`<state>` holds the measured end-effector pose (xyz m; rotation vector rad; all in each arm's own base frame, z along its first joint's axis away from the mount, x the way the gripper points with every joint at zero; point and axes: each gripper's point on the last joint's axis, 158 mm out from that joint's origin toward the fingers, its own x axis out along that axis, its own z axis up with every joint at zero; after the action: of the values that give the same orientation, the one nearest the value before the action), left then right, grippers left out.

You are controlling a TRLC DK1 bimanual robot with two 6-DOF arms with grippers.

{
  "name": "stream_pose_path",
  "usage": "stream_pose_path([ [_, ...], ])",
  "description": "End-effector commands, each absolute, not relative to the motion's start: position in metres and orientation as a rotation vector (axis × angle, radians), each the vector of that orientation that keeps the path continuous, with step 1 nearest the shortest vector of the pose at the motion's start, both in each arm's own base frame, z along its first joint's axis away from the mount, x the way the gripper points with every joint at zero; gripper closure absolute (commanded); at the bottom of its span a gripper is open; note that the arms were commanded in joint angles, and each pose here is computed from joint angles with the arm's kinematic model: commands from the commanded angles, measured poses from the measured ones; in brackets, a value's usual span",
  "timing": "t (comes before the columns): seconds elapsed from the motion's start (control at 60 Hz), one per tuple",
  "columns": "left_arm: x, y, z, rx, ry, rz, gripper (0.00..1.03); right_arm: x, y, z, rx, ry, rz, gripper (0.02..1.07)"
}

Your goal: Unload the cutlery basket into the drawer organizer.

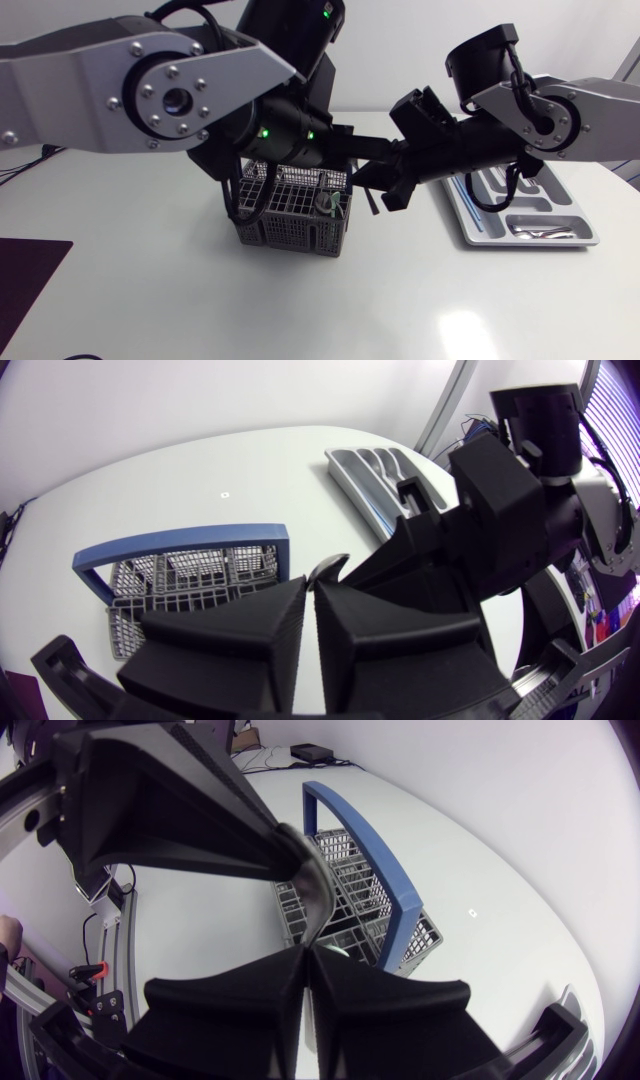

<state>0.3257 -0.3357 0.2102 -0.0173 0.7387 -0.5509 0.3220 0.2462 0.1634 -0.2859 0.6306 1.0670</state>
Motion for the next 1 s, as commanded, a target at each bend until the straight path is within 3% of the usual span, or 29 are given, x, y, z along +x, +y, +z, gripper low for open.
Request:
stream_pose_path([
  [0.0, 0.323, -0.344, 0.225, -0.075, 0.746, -0.584, 0.69, 0.326, 0.245, 0.159, -0.269, 0.652, 1.056, 1.01],
  [0.1, 0.325, -0.343, 0.229, -0.084, 0.738, -0.581, 0.53, 0.325, 0.243, 0.158, -0.265, 0.66, 1.058, 1.01],
  [0.15, 0.326, -0.344, 0.233, -0.095, 0.737, -0.589, 0.35, 0.325, 0.242, 0.157, -0.264, 0.663, 1.059, 1.01],
  [0.35, 0.334, -0.334, 0.245, -0.137, 0.729, -0.568, 0.09, 0.324, 0.232, 0.154, -0.264, 0.679, 1.059, 1.01],
  [0.583, 0.344, -0.322, 0.254, -0.183, 0.719, -0.546, 0.06, 0.326, 0.206, 0.145, -0.268, 0.702, 1.041, 1.01],
  [0.983, 0.335, -0.319, 0.212, -0.343, 0.903, -0.467, 0.06, 0.348, 0.11, 0.129, -0.245, 0.736, 0.921, 1.01],
])
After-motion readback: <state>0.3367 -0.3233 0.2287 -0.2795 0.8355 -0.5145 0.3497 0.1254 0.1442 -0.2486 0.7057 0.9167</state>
